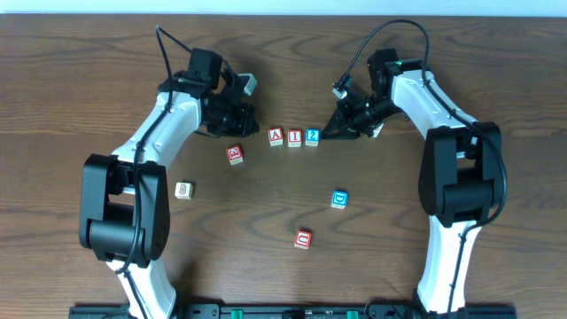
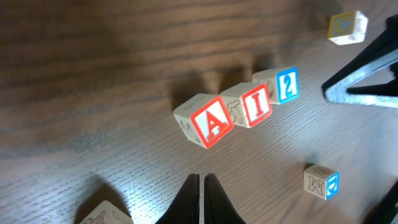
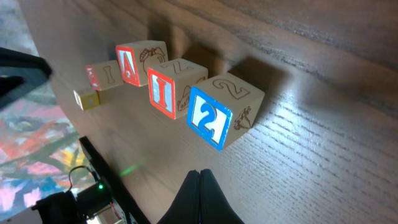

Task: Spell out Ai2
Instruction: 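Push the A, I, 2 blocks together from both ends with both grippers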

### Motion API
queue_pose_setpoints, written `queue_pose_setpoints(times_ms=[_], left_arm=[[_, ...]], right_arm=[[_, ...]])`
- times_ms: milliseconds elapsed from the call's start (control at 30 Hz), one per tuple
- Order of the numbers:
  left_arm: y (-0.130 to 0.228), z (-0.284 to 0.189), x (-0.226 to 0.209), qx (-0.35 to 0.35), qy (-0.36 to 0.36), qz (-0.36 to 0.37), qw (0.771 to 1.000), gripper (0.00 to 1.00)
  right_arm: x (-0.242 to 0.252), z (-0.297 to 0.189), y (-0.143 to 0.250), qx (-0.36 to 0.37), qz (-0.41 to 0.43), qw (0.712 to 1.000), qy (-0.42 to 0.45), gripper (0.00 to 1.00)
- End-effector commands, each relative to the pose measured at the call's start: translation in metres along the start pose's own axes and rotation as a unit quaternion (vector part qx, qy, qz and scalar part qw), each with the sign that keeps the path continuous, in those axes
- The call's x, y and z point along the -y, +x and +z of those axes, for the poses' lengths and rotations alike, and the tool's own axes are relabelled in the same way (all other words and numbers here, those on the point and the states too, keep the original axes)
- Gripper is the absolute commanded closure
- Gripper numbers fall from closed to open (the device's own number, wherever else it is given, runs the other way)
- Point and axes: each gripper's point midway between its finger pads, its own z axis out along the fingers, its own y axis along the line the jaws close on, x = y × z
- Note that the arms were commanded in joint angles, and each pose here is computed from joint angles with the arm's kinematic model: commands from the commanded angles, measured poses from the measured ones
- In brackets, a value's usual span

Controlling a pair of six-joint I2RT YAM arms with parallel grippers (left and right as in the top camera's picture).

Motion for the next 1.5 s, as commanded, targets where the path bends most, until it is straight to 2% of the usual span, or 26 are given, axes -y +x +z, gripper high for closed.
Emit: queue_pose_setpoints(times_ms=[0, 167, 600, 833, 1467], left_arm=[[0.009, 0.011, -0.006, -0.010, -0.003, -0.032, 0.999, 0.94], [0.012, 0.017, -0.013, -0.014, -0.031, -0.048, 0.998, 0.94], [0.011, 0.043, -0.017, -0.017, -0.015, -0.068, 0.997, 0.94], [0.013, 0.051, -0.021, -0.022, -0.020, -0.082, 0.996, 0.94], [0.014, 0.062, -0.014, -0.025, -0.009, -0.090, 0.996, 0.94]], right_arm=[[-0.001, -0.006, -0.002, 0.009, 0.004, 1.000, -0.015, 0.98], [0.013, -0.012, -0.004, 0.015, 0.028, 0.999, 0.007, 0.98], [0.019, -0.007, -0.007, 0.019, 0.034, 0.998, 0.040, 0.99], [0.029, 0.002, -0.003, 0.021, 0.065, 0.997, 0.044, 0.99], [0.025, 0.019, -0.010, 0.031, 0.048, 0.996, 0.072, 0.99]])
